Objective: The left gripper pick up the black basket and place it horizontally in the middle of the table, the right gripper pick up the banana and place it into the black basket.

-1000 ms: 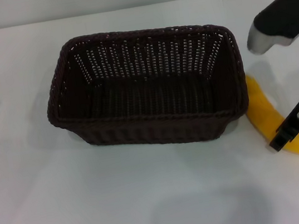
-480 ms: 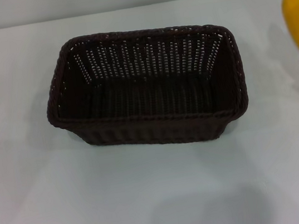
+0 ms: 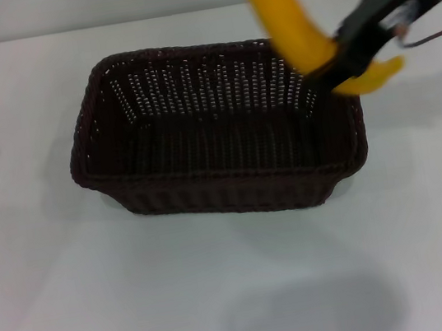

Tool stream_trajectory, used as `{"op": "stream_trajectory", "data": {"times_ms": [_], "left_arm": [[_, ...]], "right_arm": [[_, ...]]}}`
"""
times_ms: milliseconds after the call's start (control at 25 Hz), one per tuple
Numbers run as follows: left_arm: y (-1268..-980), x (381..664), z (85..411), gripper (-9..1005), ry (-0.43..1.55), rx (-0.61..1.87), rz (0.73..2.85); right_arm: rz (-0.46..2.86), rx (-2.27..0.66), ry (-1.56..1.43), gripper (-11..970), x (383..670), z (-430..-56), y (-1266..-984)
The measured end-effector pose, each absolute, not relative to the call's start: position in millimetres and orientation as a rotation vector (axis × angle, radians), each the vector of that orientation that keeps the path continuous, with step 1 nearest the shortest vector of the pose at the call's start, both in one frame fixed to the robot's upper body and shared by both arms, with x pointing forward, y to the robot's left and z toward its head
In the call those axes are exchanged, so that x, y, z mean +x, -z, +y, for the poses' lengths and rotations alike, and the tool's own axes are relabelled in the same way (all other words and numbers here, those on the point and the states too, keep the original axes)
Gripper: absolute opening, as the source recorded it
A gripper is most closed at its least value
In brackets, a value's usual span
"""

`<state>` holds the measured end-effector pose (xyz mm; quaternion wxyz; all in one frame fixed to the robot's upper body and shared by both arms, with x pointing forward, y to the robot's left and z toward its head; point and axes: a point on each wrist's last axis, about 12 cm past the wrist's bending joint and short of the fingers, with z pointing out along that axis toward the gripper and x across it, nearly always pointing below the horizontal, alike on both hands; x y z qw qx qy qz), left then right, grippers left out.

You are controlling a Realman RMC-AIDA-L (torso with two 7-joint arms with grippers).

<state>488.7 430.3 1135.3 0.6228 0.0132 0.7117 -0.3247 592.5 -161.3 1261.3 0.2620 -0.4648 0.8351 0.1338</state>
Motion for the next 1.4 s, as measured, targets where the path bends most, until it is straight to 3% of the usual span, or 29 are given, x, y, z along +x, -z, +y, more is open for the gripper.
{"op": "stream_trajectory", "data": {"times_ms": [120,320,720,800,960,1200,1400], "left_arm": [[-1134.2,488.7,428.6,750,0.751,0.028,1.634],[-1132.2,488.2,426.1,749,0.754,0.029,1.633],[-1129.5,483.9,427.4,749,0.743,0.025,1.638],[-1129.3,483.4,427.8,749,0.739,0.026,1.637],[-1128.1,480.5,429.5,748,0.716,0.037,1.637],[-1122.2,470.6,432.3,748,0.652,0.053,1.598],[-1110.5,458.7,435.5,747,0.606,0.036,1.573]], "right_arm": [[2.182,-1.373,-0.394,569,586.1,-129.7,-1256.2],[2.115,-1.432,-0.439,589,585.4,-113.3,-1249.9],[2.093,-1.399,-0.502,628,595.4,-114.4,-1233.6],[2.084,-1.392,-0.5,700,596.0,-116.9,-1234.3],[2.048,-1.261,-0.489,845,602.1,-153.7,-1239.5],[1.919,-0.984,-0.525,847,600.9,-238.7,-1232.2],[1.732,-0.774,-0.516,848,586.9,-295.6,-1196.9]]}}
